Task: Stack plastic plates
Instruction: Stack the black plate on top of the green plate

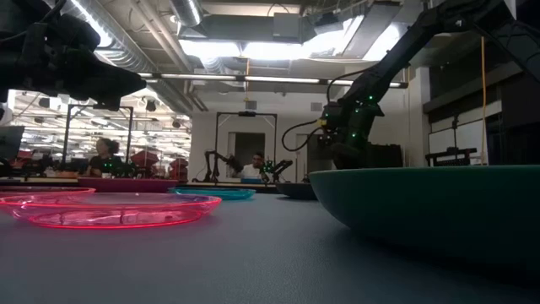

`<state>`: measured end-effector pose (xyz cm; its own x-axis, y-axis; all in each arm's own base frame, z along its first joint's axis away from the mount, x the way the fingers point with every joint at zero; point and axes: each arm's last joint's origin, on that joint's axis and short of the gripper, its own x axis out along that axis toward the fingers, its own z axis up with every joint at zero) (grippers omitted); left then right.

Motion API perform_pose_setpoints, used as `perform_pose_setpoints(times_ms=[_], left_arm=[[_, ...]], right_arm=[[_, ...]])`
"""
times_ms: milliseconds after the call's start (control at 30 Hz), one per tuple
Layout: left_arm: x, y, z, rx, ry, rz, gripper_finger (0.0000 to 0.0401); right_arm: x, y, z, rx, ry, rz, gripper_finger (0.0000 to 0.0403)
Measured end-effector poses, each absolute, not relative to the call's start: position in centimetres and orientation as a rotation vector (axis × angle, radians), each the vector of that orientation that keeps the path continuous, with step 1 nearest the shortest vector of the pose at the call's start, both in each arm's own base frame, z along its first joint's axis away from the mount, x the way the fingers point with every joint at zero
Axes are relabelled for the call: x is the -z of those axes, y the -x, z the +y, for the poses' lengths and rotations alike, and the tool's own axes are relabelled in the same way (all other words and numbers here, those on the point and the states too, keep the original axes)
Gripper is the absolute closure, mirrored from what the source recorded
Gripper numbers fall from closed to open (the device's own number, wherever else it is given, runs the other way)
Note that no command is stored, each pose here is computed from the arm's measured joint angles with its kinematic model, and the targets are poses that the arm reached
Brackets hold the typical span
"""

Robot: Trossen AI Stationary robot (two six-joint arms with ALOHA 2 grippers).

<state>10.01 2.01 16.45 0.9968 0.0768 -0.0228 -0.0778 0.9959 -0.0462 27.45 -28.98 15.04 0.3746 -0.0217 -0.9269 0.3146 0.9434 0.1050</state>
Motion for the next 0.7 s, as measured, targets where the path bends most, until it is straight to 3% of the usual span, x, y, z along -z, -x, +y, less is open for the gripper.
perform_pose_setpoints(times_ms=[700], left_arm=[[-16.45,-10.01,2.01,-0.077,0.047,0.021,0.0317]], right_arm=[[-15.1,-27.56,-28.65,0.127,-0.347,1.112,0.0403]])
